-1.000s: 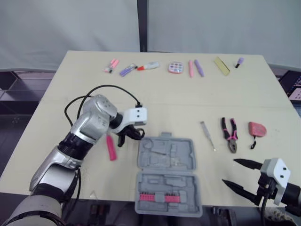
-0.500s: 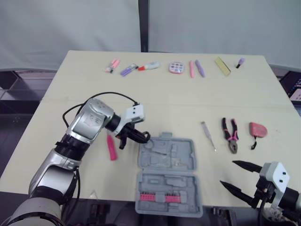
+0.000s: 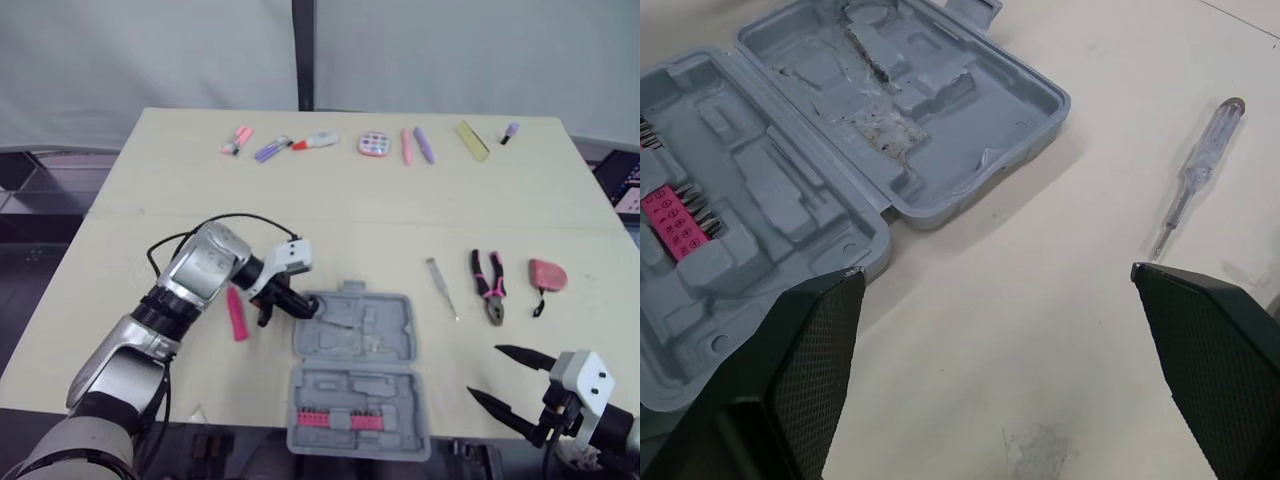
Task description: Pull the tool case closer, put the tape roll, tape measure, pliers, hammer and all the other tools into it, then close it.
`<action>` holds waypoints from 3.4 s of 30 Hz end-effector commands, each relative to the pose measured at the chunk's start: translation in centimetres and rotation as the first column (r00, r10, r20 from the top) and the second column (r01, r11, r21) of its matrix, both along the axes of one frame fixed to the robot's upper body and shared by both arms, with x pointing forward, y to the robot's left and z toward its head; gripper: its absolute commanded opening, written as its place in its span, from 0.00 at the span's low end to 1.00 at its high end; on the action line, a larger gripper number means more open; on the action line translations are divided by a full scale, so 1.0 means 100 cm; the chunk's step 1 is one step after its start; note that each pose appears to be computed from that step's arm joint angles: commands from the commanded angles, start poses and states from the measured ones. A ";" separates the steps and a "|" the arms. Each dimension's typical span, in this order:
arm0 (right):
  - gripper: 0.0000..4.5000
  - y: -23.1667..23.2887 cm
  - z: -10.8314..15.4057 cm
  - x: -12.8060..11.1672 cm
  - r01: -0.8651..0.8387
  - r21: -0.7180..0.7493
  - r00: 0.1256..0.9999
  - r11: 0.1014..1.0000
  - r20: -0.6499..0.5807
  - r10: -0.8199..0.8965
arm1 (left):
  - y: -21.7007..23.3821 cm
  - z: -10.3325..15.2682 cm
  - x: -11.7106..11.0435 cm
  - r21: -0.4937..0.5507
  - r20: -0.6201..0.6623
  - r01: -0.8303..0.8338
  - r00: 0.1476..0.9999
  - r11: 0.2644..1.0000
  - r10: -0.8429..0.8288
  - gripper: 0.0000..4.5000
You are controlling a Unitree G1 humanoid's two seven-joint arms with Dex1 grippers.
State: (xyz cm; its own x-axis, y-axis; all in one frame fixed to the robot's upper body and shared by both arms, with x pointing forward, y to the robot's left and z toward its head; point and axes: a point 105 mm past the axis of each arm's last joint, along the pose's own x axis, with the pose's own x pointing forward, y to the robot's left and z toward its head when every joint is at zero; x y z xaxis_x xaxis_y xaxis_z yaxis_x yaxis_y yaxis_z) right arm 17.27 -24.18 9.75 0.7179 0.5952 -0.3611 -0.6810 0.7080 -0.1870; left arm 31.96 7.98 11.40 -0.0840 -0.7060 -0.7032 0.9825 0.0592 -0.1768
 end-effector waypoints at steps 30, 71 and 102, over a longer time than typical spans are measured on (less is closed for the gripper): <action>1.00 0.005 0.004 -0.007 0.020 0.000 0.999 1.000 0.037 -0.020 | -0.009 -0.006 0.020 0.086 0.108 0.050 0.992 0.995 -0.060 0.01; 1.00 0.008 0.012 -0.006 0.020 0.063 0.995 0.998 0.094 -0.026 | 0.026 0.021 0.009 -0.280 0.147 -0.098 0.979 0.955 0.143 0.65; 1.00 0.009 0.012 -0.001 -0.015 0.054 0.995 0.998 0.099 0.010 | 0.009 -0.012 0.017 -0.394 0.389 -0.005 0.905 0.919 0.172 0.34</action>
